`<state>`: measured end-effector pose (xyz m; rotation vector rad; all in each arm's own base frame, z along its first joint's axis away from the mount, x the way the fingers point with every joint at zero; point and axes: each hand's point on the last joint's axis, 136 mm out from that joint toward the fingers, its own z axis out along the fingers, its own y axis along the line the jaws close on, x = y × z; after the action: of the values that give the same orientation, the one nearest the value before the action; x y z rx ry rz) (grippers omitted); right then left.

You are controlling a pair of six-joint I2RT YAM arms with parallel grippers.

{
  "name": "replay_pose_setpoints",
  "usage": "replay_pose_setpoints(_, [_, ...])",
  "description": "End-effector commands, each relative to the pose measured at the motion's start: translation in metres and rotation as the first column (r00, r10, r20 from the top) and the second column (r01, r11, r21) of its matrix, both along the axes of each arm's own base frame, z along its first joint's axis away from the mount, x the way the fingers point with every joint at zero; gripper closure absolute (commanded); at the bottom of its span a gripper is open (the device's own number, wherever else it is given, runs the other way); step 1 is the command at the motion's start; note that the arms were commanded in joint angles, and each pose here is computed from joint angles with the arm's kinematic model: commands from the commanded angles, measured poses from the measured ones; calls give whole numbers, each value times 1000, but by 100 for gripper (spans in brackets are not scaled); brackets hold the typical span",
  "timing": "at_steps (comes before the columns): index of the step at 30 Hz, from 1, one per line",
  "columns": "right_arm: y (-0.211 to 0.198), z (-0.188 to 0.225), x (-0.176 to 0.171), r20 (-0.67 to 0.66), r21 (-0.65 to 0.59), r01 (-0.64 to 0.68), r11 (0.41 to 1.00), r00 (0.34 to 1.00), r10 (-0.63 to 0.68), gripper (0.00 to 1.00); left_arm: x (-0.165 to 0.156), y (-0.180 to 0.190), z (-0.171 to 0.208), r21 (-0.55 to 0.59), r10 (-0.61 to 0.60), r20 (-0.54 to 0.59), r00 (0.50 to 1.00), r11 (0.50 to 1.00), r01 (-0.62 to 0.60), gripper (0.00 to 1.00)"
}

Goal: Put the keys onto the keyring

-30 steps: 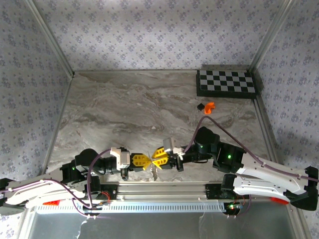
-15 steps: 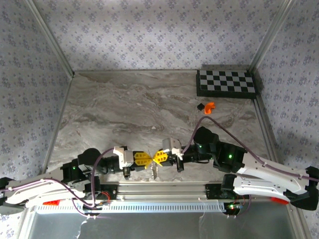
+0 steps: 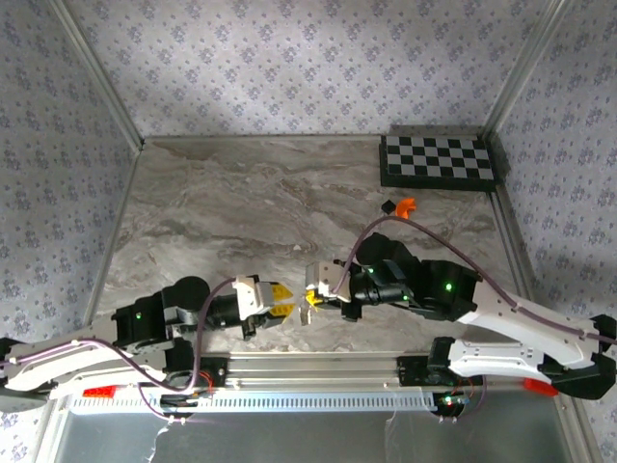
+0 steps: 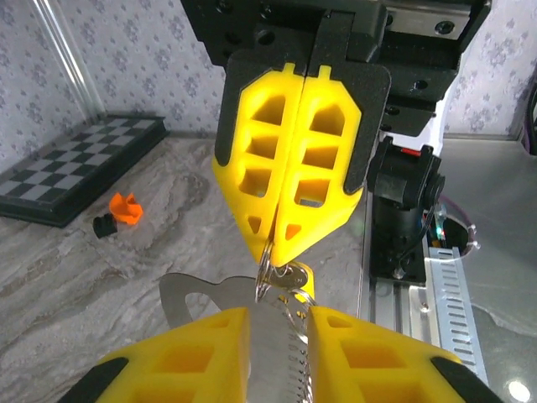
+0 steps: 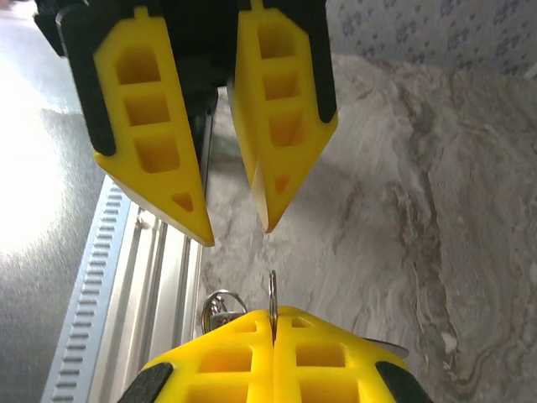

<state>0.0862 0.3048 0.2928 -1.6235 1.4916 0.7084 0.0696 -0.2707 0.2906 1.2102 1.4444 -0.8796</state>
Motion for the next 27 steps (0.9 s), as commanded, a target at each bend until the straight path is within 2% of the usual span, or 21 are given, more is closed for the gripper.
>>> replay_pose_setpoints(1, [-5, 6, -3, 24, -21, -16, 1000, 1000, 17, 100, 1, -4, 12, -9, -7, 24, 1000, 1000, 8, 74])
replay_pose_setpoints(10, [2, 5, -10, 4, -15, -58, 998, 998, 58, 100, 3, -17, 8, -8, -12, 26, 1000, 1000, 13, 73])
replay_pose_setpoints(16, [2, 1, -12, -2, -23, -62, 998, 998, 62, 100, 3, -20, 8, -9, -20, 25, 999, 1000, 20, 76])
replay_pose_setpoints(21, [3, 2, -15, -3, -22, -75, 997, 997, 75, 100, 3, -22, 7, -7, -23, 23, 999, 1000, 23, 84])
replay_pose_setpoints(27, [4, 0, -16, -5, -31, -81, 996, 997, 80, 100, 2, -24, 7, -7, -28, 22, 999, 1000, 28, 100])
